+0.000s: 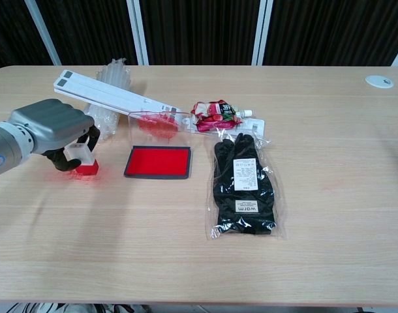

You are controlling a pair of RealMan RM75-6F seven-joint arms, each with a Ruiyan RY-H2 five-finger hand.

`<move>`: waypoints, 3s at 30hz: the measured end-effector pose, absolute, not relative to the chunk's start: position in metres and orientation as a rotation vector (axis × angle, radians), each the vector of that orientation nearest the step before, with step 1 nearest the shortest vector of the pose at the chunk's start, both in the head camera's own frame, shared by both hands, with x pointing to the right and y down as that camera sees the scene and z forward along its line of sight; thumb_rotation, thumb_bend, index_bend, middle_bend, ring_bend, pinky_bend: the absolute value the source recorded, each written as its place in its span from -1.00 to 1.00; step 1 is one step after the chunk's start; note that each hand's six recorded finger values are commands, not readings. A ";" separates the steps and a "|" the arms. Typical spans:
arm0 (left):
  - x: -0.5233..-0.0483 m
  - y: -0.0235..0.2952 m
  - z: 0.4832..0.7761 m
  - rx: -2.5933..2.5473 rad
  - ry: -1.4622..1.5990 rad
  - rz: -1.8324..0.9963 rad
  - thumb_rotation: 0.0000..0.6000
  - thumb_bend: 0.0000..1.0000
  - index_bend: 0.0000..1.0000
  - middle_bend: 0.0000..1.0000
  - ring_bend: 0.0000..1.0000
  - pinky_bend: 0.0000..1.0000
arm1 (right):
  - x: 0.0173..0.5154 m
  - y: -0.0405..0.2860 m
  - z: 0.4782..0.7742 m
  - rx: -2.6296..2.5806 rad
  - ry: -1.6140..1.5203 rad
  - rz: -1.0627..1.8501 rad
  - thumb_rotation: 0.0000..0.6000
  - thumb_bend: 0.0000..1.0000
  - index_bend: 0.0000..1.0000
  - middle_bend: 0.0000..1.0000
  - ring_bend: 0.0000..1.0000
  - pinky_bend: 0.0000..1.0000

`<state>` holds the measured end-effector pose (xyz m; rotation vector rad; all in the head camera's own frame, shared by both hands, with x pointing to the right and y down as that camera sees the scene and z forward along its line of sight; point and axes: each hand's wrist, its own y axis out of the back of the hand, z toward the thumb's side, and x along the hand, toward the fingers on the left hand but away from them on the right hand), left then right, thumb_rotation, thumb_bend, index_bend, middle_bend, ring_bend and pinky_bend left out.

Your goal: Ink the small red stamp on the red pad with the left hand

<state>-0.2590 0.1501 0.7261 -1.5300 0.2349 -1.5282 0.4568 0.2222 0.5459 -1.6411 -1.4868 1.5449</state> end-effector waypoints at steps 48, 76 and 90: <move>-0.257 0.153 0.736 -1.516 0.203 -1.547 1.00 -0.17 -0.06 0.02 -0.13 0.04 | 0.457 0.223 0.547 -1.647 -1.482 1.554 1.00 -0.66 -1.00 -1.00 -1.00 -0.59; -0.259 0.150 0.736 -1.498 0.196 -1.558 1.00 -0.57 -0.35 -0.34 -0.39 -0.17 | 0.457 0.223 0.547 -1.647 -1.481 1.555 1.00 -0.66 -1.00 -1.00 -1.00 -0.59; -0.257 0.153 0.712 -1.535 0.287 -1.491 1.00 -0.74 -0.66 -0.67 -0.68 -0.48 | 0.457 0.223 0.546 -1.642 -1.471 1.557 1.00 -0.66 -1.00 -1.00 -1.00 -0.59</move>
